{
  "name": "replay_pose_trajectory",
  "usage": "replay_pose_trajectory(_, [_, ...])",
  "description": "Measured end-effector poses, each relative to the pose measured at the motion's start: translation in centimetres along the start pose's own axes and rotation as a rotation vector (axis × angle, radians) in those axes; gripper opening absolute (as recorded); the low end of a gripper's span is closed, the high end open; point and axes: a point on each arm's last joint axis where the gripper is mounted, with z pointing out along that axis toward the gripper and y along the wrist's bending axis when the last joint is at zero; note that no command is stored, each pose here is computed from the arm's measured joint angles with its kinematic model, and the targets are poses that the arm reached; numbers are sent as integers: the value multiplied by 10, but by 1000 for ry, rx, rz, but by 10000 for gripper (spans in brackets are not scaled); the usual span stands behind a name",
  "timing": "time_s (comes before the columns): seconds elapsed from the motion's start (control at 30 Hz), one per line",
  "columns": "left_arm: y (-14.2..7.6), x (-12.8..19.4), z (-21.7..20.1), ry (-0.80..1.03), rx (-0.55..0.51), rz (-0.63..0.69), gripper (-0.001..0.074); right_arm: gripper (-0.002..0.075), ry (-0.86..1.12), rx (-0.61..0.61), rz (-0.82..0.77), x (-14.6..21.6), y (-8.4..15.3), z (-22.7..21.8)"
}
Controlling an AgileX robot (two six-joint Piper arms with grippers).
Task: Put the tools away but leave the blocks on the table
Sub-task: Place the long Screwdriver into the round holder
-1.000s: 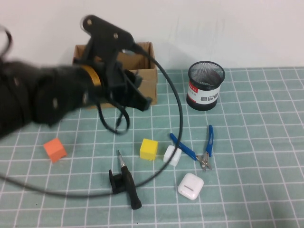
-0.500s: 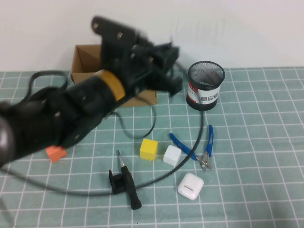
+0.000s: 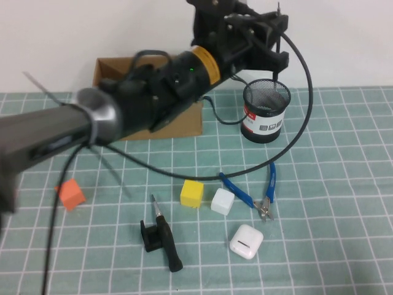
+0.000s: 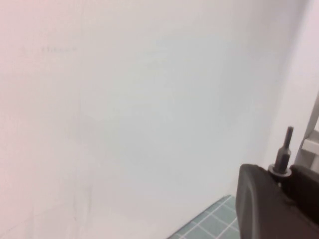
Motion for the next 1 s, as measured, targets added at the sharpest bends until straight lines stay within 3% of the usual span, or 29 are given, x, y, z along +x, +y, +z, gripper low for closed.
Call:
replay_pose_trajectory(0.57, [32, 70, 58, 55, -35, 1, 58, -7, 0, 0, -2, 0, 0, 0])
replay_pose_trajectory(1.0, [37, 85, 59, 83, -34, 57, 58, -7, 0, 0, -2, 0, 0, 0])
